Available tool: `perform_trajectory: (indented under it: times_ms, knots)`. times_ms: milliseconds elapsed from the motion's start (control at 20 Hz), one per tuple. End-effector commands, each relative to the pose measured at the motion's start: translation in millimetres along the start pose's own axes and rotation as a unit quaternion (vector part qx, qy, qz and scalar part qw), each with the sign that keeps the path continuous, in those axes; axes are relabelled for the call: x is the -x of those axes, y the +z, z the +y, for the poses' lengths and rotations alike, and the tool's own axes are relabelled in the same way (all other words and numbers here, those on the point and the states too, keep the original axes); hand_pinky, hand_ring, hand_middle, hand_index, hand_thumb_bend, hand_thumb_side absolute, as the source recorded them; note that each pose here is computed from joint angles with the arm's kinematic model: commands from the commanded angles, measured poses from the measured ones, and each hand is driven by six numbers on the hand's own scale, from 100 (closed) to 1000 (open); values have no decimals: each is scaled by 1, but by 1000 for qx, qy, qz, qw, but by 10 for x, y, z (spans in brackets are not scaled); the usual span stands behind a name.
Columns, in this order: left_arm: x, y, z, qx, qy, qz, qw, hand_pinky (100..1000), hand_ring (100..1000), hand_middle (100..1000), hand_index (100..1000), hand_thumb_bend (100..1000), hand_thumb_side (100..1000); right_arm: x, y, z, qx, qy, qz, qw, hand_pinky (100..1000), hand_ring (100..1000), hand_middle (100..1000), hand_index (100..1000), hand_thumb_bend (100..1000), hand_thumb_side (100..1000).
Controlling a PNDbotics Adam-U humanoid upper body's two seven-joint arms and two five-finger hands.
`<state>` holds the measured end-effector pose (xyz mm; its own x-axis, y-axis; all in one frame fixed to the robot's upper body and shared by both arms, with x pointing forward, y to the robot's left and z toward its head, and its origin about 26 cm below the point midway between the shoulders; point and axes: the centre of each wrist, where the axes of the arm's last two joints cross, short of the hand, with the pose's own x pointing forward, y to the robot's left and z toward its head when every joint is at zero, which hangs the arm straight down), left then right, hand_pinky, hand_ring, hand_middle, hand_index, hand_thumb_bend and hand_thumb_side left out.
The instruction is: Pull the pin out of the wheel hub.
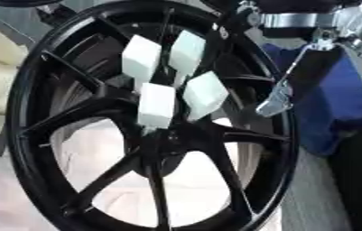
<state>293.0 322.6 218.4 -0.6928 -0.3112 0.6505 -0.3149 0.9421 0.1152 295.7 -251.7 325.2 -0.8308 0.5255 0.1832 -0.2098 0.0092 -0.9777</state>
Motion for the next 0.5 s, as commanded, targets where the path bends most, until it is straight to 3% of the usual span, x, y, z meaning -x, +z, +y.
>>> perform_trajectory:
  times_ms: [50,500]
  knots:
    - [-82,-56,25,4,-4,-18,1000,922,562,575,718,235,682,-38,64,-81,4,10,5,1000,698,741,699,762,577,321]
    - [-85,-60,20,5,-4,-19,1000,922,563,577,714,234,684,-29,53,-48,-1,-8,7,1000,692,731,693,757,564,320]
